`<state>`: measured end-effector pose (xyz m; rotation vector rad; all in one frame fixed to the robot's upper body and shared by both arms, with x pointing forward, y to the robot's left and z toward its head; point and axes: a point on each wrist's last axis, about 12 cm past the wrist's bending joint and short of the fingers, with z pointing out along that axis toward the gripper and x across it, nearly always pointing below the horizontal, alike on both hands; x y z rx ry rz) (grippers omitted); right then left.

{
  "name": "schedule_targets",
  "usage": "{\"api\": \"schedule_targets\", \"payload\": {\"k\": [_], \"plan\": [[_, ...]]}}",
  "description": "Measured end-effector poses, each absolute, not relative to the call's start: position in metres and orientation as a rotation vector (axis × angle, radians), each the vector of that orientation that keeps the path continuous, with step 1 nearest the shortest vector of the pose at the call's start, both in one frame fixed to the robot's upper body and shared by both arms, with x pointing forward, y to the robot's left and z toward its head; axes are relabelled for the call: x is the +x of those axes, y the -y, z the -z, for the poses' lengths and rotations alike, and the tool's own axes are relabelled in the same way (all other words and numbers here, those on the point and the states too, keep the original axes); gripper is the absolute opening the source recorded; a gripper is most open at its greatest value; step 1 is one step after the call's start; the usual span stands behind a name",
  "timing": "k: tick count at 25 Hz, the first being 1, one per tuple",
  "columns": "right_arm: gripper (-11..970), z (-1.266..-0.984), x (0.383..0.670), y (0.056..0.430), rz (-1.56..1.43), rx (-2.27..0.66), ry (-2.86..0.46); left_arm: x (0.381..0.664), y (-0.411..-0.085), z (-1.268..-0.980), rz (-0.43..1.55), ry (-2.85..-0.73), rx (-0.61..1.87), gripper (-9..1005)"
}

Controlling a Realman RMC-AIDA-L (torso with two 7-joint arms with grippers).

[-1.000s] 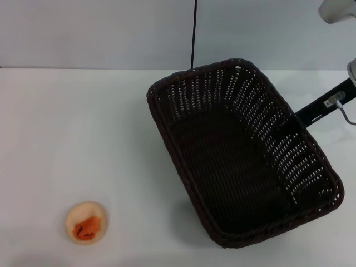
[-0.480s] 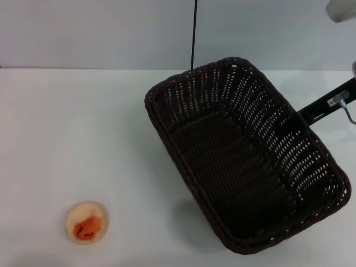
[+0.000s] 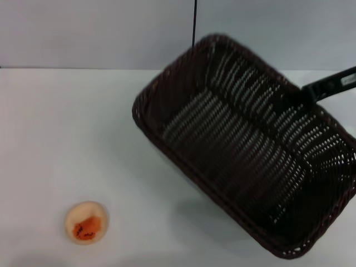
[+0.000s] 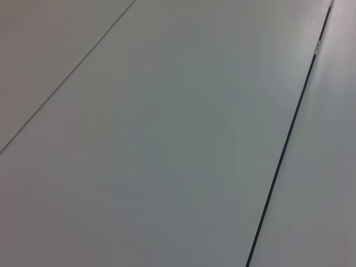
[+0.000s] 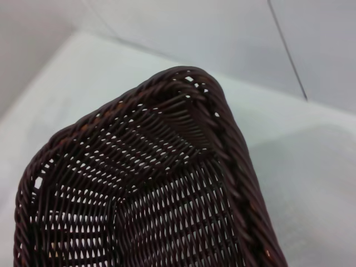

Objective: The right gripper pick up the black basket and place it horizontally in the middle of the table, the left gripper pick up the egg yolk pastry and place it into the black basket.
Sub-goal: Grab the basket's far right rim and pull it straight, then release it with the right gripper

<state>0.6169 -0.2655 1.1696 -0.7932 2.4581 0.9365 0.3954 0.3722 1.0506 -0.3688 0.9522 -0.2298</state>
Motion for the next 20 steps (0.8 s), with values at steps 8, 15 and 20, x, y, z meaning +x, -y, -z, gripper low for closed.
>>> {"api": "schedule_targets", "payload": {"k": [8,15,20], "plan": [[162,-1.204,0.619,0.283,-0.973,-0.846,-2.335,0.395,-0.373,-1.051,0.238,-0.947,-0.372,668],[161,-1.240,0.633,0.273,-0.894,-1.045,-2.222,0.394,-0.372,-1.051,0.239,-0.946,-0.374,666],[160,-1.263,0.644,0.247,-0.833,-1.255,-2.117,0.394,-0.369,-1.050,0.253,-0.951,-0.369,664]]}}
